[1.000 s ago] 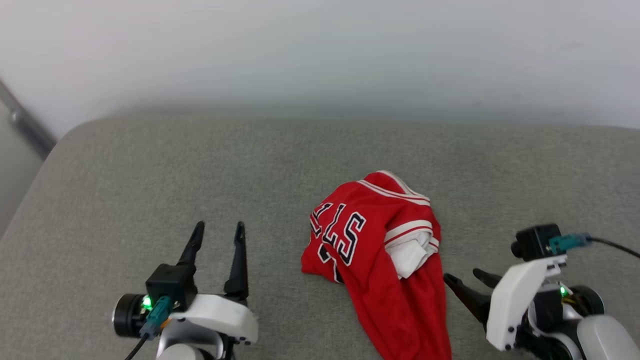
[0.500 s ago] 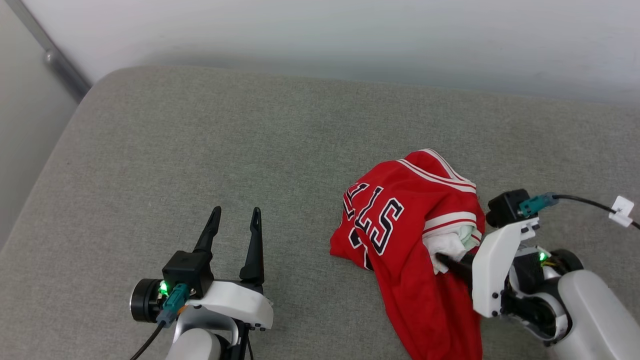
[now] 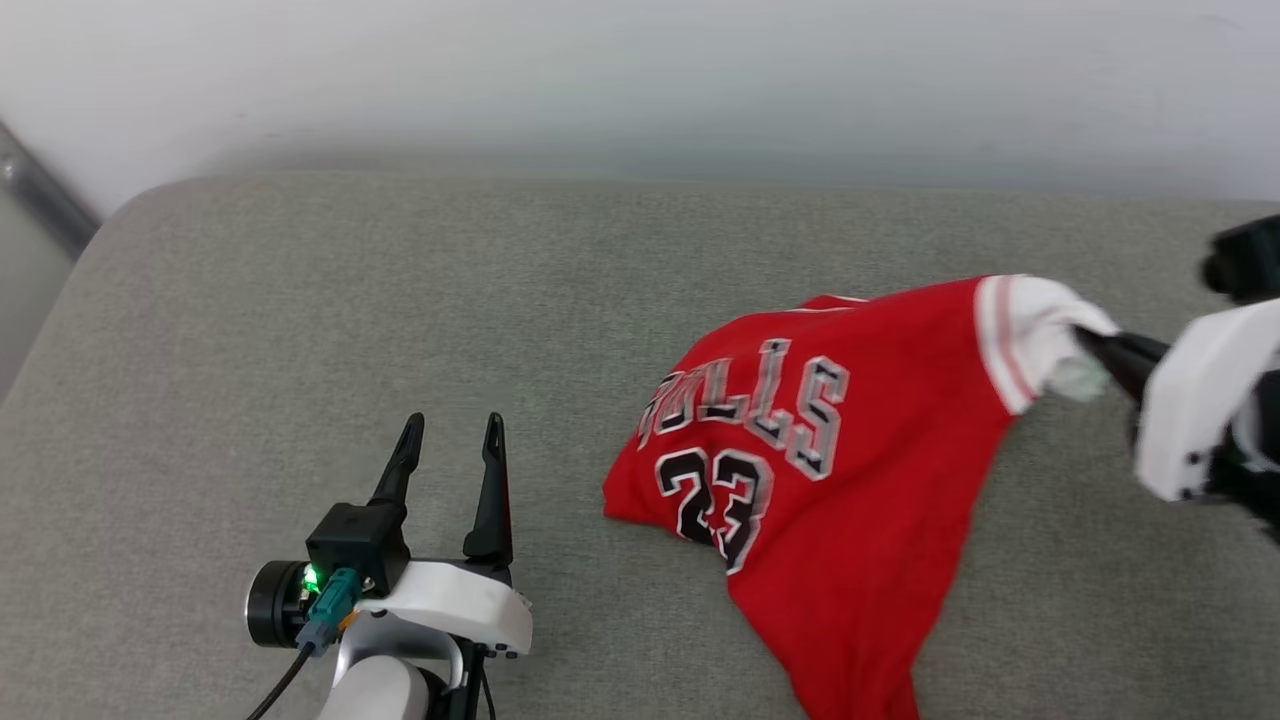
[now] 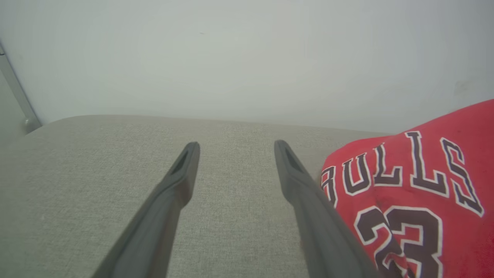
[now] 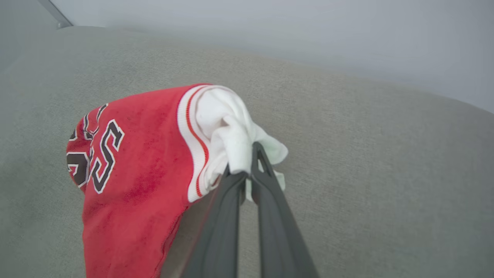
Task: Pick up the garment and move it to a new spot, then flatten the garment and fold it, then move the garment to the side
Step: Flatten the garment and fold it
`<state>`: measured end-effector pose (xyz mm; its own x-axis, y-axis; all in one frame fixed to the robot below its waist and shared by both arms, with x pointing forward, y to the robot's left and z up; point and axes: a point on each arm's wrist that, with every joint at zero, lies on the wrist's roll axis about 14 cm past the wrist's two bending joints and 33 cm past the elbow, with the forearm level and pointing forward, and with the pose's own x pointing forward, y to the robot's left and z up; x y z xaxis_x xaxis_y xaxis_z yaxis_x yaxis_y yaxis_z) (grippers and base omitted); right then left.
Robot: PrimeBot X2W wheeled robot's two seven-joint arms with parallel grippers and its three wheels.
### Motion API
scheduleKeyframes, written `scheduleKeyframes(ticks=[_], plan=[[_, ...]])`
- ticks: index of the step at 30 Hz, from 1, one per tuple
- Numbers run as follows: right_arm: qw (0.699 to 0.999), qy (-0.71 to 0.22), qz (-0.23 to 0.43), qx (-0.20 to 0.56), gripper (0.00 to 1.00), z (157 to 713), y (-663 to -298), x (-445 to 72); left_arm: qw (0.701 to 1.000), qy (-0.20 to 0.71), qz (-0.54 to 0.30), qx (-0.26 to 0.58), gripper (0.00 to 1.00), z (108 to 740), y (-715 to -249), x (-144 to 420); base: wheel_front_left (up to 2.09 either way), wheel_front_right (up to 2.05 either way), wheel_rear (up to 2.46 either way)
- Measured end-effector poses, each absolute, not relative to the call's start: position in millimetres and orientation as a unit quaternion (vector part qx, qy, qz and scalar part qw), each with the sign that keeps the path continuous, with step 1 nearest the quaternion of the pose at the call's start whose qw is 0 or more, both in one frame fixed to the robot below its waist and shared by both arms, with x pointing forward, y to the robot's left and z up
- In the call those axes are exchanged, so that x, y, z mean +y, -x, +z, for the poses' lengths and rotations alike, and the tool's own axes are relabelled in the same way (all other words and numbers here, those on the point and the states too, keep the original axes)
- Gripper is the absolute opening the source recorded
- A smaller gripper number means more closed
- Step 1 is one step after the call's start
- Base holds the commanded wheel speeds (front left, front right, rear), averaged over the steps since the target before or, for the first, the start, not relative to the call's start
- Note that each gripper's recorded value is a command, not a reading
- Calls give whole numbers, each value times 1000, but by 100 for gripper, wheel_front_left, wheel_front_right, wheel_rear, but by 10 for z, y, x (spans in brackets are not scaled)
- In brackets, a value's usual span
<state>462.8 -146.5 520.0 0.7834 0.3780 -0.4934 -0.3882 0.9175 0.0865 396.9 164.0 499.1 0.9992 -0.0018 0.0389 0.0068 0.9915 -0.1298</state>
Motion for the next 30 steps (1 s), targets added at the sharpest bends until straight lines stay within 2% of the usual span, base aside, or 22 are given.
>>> scheduleKeyframes(ticks=[4,7,10,11,12,13,22,30], plan=[[949,-21,109,295,0,5037,-4503,-2164,997,67,-16,-22,100,5006,-4008,1542,0,0,0],[928,-62,47,364,0,4555,-4166,-2556,997,68,-23,-20,100,4997,-4021,1498,0,0,0],[901,-101,6,422,0,4043,-3787,-2679,997,68,-26,-15,100,4962,-4034,1481,0,0,0],[893,-113,-1,436,9,3893,-3680,-2663,997,67,-26,-11,100,4945,-4041,1481,0,0,0],[889,-123,-6,440,82,3783,-3613,-2629,997,65,-26,-8,100,4926,-4050,1486,0,0,0],[893,-132,-8,431,100,3747,-3607,-2593,998,63,-25,-6,100,4911,-4059,1498,0,0,0],[925,-148,-33,349,100,3783,-3489,-2658,998,56,-26,6,100,4868,-4032,1520,0,0,0],[969,-106,-30,223,100,4315,-3390,-2666,998,52,-20,10,100,4904,-3869,1594,0,0,0]])
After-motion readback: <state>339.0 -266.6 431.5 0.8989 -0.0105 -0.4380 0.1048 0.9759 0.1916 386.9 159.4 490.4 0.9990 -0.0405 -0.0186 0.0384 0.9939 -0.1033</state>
